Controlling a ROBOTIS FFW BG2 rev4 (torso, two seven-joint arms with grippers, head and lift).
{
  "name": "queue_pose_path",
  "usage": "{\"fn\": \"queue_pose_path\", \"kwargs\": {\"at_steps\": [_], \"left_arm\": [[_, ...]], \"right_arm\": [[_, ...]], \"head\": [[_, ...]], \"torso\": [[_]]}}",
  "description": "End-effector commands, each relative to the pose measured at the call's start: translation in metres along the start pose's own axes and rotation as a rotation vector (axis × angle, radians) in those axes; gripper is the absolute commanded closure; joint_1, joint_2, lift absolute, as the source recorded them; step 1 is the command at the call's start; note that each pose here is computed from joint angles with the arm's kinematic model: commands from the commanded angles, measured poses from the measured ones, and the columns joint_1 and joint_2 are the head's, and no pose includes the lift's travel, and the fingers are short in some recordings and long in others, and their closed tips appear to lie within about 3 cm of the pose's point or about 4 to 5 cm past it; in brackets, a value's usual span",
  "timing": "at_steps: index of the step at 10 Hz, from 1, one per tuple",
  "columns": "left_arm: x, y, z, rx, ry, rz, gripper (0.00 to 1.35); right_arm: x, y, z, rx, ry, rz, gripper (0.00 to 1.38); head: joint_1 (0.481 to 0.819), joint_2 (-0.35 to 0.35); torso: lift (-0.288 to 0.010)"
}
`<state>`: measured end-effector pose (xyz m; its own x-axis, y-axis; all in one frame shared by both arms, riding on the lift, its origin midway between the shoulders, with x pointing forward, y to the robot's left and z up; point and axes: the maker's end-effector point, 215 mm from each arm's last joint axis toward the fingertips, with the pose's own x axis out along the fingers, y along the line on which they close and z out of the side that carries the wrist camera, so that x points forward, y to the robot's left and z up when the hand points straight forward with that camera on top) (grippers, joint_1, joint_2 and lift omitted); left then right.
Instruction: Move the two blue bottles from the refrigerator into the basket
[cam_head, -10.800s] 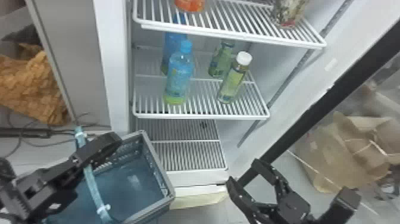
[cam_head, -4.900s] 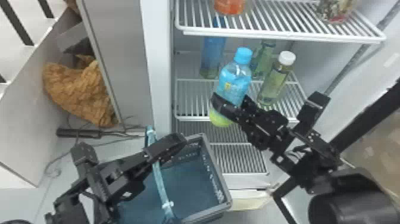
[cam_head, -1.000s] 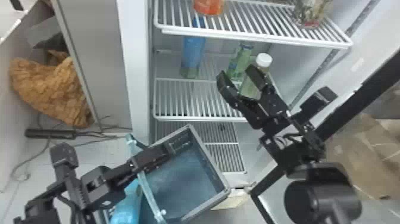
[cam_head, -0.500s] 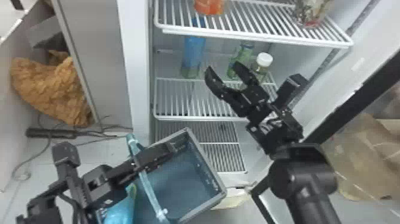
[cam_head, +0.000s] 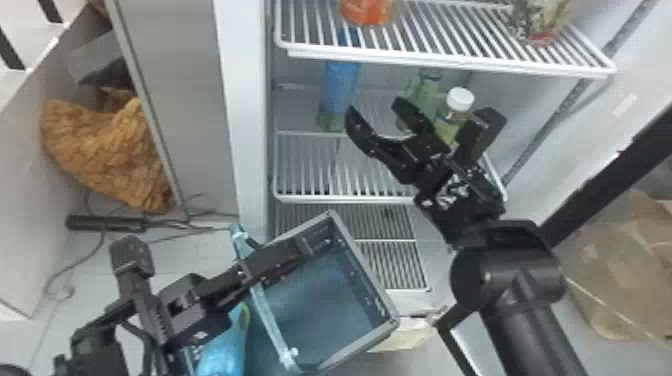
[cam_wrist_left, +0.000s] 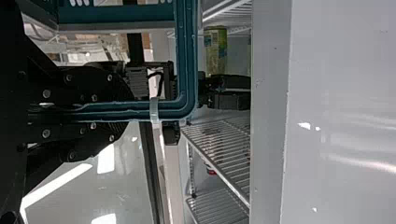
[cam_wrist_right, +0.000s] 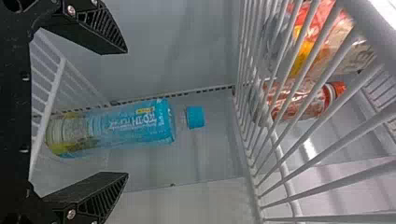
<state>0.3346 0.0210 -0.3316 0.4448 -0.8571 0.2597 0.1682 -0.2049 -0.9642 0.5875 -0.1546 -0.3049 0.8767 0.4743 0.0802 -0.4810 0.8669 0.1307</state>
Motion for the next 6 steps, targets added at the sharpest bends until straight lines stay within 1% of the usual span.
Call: {"fn": "queue_pose_path", "kwargs": {"at_steps": [1,3,6], "left_arm": [[0.001,0.0,0.0,0.001,0.004,0.001,1.2],[0.001,0.0,0.001,0.004,0.003,0.001,1.2],[0.003,-0.001,0.001,0.008,0.009,0.0,1.2]], "right_arm": [[0.011,-0.009,-0.002,-0.017,0.013,-0.007,0.11],[0.025,-0.008,-0.012,-0.018,0.039,-0.007,0.11],[0.043,-0.009,-0.02,-0.029,0.065,-0.011,0.1]], "head": [[0.695,-0.16],[0.695,-0.161],[0.695,-0.144]], "torso": [[-0.22],[-0.22],[-0.22]]}}
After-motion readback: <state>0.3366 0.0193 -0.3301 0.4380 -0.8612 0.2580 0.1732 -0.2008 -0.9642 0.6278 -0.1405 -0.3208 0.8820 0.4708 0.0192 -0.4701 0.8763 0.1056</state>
